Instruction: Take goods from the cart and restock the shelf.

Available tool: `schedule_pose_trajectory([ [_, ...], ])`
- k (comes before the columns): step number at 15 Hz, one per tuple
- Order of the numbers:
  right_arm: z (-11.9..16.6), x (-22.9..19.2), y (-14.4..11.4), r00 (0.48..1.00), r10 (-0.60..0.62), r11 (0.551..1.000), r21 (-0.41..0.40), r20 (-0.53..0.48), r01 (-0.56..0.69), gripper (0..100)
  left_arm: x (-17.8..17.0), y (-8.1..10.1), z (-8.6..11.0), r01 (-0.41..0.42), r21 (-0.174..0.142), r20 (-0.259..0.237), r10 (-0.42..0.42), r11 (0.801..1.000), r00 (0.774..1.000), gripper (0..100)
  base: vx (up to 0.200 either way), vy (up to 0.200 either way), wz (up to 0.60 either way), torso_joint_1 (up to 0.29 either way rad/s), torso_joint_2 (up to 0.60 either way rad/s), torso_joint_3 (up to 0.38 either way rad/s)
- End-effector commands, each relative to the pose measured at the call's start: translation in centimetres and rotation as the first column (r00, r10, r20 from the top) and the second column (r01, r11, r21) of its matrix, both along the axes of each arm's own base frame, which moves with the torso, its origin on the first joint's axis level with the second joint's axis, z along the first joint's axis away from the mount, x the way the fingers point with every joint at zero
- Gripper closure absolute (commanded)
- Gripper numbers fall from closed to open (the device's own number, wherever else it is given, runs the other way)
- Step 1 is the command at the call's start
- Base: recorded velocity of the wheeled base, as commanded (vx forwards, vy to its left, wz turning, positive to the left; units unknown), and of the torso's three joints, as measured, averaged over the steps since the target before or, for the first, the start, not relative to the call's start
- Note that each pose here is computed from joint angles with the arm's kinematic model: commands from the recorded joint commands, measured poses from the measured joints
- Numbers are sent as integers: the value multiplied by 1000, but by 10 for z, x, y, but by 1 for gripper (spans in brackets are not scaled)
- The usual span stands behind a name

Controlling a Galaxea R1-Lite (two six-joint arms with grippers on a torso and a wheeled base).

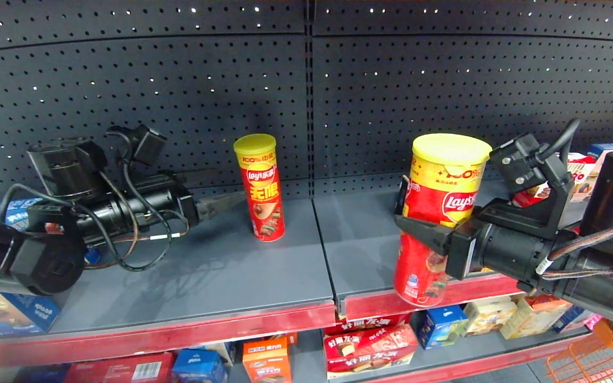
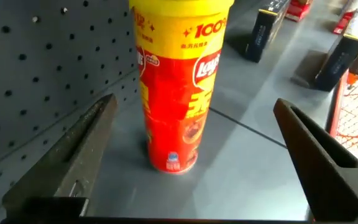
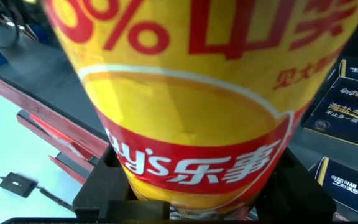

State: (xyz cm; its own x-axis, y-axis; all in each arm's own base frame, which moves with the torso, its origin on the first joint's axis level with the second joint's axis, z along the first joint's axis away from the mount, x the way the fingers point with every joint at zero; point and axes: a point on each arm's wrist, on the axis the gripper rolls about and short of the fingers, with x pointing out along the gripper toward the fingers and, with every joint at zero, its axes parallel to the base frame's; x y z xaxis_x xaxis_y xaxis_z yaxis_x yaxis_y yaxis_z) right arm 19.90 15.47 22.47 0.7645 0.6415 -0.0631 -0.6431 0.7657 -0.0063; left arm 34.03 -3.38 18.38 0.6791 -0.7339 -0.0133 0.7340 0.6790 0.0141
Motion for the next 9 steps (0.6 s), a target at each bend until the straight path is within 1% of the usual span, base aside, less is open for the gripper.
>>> schedule_pose_trajectory([
  [1, -1, 1, 0, 1000, -2, 1000, -3, -3, 2, 100, 17, 0, -25, 23, -3, -17, -23, 1000, 1000, 0, 0, 0, 0, 0, 0, 0],
  [2, -1, 1, 0, 1000, -2, 1000, -3, -3, 2, 100, 17, 0, -25, 23, -3, -17, -23, 1000, 1000, 0, 0, 0, 0, 0, 0, 0],
  [3, -2, 3, 1, 1000, -3, 1000, -4, -4, 3, 100, 24, -1, -36, 54, -24, -33, -55, 998, 998, 0, 0, 0, 0, 0, 0, 0],
  [4, -2, 3, 2, 1000, -3, 1000, -6, -7, 3, 100, 25, -2, -37, 56, -36, -42, -58, 998, 997, 0, 0, 0, 0, 0, 0, 0],
  [5, -3, 3, 2, 1000, -2, 1000, -7, -8, 2, 100, 28, -3, -36, 58, -61, -42, -60, 996, 997, 0, 0, 0, 0, 0, 0, 0],
  [6, -3, 3, 2, 1000, -2, 1000, -8, -9, 2, 100, 31, -3, -32, 61, -96, -32, -64, 994, 997, 0, 0, 0, 0, 0, 0, 0],
  [7, -3, 3, 2, 1000, -2, 1000, -8, -9, 2, 100, 36, -3, -33, 63, -107, -32, -67, 992, 997, 0, 0, 0, 0, 0, 0, 0],
  [9, -4, 5, 4, 1000, -2, 1000, -9, -10, 2, 100, 45, -4, -33, 66, -107, -13, -68, 992, 998, 0, 0, 0, 0, 0, 0, 0],
])
